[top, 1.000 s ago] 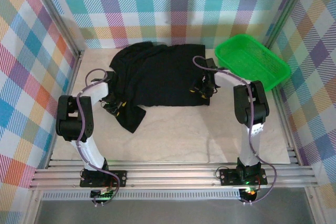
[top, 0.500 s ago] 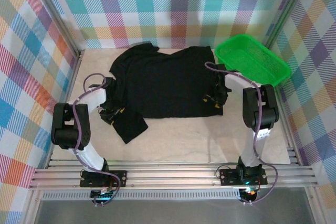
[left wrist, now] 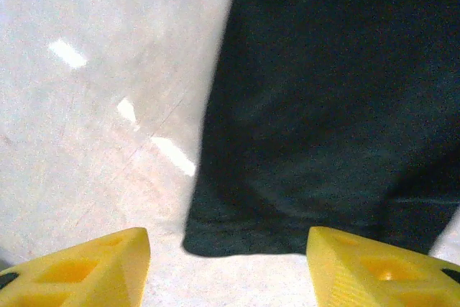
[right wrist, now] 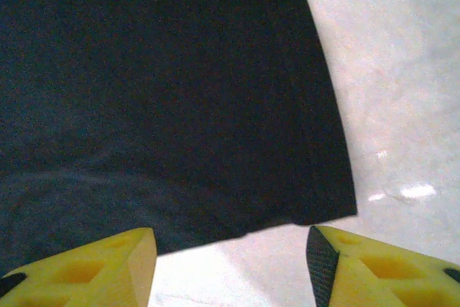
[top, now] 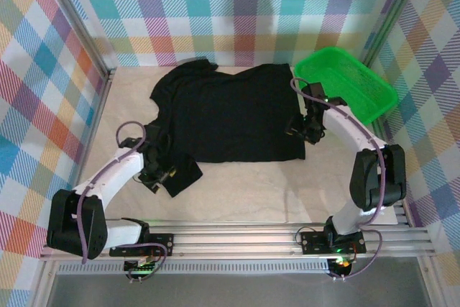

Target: Fold and stack the t-shirts

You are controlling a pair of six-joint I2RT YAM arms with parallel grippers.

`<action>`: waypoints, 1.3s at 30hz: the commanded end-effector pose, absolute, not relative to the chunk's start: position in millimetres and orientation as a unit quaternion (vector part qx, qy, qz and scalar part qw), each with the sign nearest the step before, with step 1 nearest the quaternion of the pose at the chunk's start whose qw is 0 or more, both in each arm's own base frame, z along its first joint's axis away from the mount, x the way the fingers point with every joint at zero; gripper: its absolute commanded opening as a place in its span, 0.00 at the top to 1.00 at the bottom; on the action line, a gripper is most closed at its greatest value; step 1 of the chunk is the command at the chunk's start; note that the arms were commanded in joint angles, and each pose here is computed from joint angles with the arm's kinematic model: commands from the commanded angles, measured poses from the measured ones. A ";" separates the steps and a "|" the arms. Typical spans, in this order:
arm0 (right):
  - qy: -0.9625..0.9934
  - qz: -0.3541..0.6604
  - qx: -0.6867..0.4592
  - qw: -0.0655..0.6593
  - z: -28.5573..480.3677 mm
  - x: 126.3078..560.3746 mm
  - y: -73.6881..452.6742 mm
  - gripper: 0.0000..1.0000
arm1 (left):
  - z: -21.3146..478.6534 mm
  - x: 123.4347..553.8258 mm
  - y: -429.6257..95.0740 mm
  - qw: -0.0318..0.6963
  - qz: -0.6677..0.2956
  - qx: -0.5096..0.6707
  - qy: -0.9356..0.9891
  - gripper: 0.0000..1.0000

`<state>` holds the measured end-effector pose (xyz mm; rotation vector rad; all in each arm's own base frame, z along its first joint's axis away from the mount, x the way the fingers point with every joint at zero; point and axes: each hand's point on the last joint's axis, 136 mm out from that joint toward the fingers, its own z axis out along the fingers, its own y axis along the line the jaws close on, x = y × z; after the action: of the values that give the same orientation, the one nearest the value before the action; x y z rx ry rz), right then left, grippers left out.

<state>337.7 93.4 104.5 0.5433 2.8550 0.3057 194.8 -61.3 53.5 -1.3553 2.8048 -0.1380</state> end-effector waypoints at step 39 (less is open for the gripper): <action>0.952 0.138 0.271 0.037 69.7 323.2 91.4 1.00 | 126.6 158.7 20.2 0.132 0.076 -0.491 0.857 1.00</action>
<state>327.1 73.6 37.3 0.9038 2.9437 0.3431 185.7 -12.2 105.0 -1.3902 2.5642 0.0468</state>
